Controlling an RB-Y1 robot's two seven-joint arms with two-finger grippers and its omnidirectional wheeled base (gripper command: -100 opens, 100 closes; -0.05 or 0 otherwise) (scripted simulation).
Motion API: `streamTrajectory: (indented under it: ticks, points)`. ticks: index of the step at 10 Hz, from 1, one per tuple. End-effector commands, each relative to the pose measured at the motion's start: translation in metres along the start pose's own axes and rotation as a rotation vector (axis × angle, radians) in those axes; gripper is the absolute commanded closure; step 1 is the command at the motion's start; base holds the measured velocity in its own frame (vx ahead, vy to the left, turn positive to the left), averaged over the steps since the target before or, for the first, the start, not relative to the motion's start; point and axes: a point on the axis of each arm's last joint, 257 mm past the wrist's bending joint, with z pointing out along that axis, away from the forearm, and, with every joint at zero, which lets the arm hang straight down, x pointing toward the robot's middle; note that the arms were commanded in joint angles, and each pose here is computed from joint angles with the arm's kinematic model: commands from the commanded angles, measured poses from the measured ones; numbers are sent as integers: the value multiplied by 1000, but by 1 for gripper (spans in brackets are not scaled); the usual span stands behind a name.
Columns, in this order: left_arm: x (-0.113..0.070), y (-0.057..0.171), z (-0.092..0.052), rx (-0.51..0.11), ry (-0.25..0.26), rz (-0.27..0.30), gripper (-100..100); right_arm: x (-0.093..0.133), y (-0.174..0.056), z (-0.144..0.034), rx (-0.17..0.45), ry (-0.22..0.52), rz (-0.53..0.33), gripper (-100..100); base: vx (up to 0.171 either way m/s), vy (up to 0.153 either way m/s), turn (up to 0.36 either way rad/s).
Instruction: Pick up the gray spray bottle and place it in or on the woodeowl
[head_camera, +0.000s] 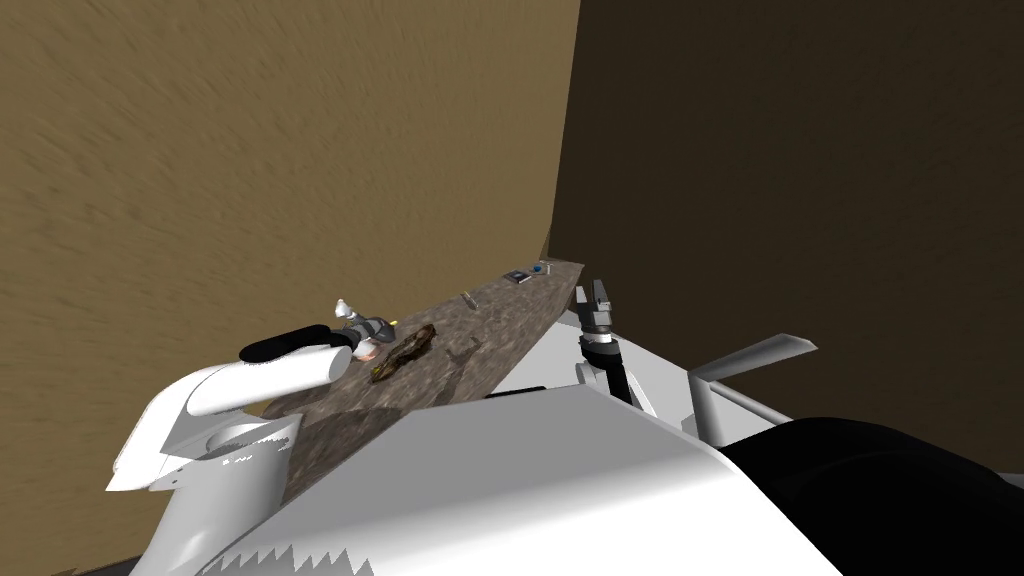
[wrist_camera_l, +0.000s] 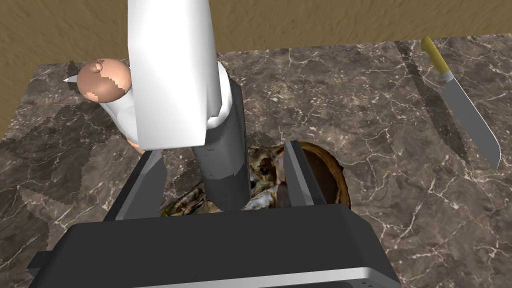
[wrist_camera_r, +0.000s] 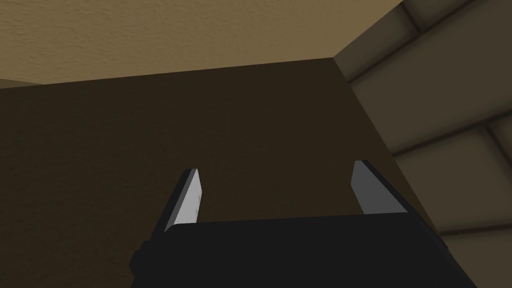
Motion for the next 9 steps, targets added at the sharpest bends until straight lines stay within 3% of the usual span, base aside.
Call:
streamTrajectory:
  ticks: [1,4,5,6,8,9]
  points:
    - [0,0,0,0,0,0,-100,0,0,0,0,0,0,0,6,4,0]
    - [0,0,0,0,0,0,-100,0,0,0,0,0,0,0,0,0,0]
    - [0,0,0,0,0,0,0,0,0,0,0,0,0,0,0,0,0]
    - [5,0,-7,3,1,-4,-100,0,0,0,0,0,0,0,9,10,-28]
    - [15,0,-23,7,8,-10,-100,0,0,0,0,0,0,0,22,45,-47]
    - [14,-1,-23,10,3,-10,-100,0,0,0,0,0,0,0,18,31,-14]
